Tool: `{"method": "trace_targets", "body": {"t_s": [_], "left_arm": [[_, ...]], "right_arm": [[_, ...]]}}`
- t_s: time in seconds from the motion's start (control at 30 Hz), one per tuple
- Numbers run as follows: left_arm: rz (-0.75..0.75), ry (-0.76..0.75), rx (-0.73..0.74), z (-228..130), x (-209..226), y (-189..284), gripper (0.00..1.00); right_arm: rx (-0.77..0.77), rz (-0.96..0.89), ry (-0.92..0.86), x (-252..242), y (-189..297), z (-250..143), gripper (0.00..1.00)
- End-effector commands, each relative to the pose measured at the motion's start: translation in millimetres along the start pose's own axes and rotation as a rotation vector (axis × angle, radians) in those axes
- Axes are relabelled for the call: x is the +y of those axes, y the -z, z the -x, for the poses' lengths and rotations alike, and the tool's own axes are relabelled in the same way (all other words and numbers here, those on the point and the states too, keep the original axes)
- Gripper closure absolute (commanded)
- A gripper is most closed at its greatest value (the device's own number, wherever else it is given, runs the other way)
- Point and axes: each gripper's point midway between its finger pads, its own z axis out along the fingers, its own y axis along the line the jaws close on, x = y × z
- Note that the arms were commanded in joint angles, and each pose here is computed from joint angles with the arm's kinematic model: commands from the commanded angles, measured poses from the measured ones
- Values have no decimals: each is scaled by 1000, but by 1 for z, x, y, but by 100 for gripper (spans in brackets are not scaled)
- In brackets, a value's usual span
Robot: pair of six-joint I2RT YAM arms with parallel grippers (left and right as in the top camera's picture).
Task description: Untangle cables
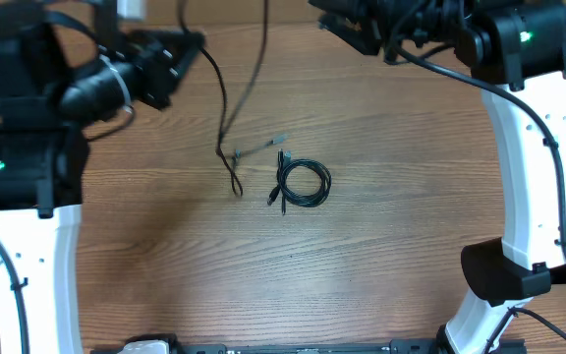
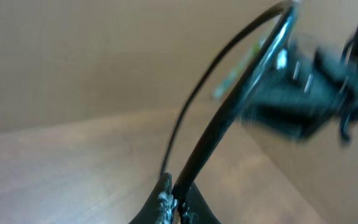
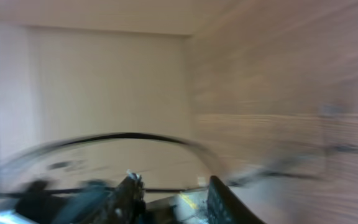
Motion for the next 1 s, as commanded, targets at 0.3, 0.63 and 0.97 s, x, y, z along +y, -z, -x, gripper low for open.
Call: {"method": "trace_targets", "body": {"t_s": [0.3,0.63,0.97], "left_arm": [[278,160,-58,10,56,8,96],[93,265,-3,5,20,-2,96],[-67,373,72,-5,-10,-2,96]], "right_arm": [[-90,-405,243,-74,10,2,22],[53,-383,438,-64,-37,-37,0],[165,-369,452,-78,-116,-63,0]]}}
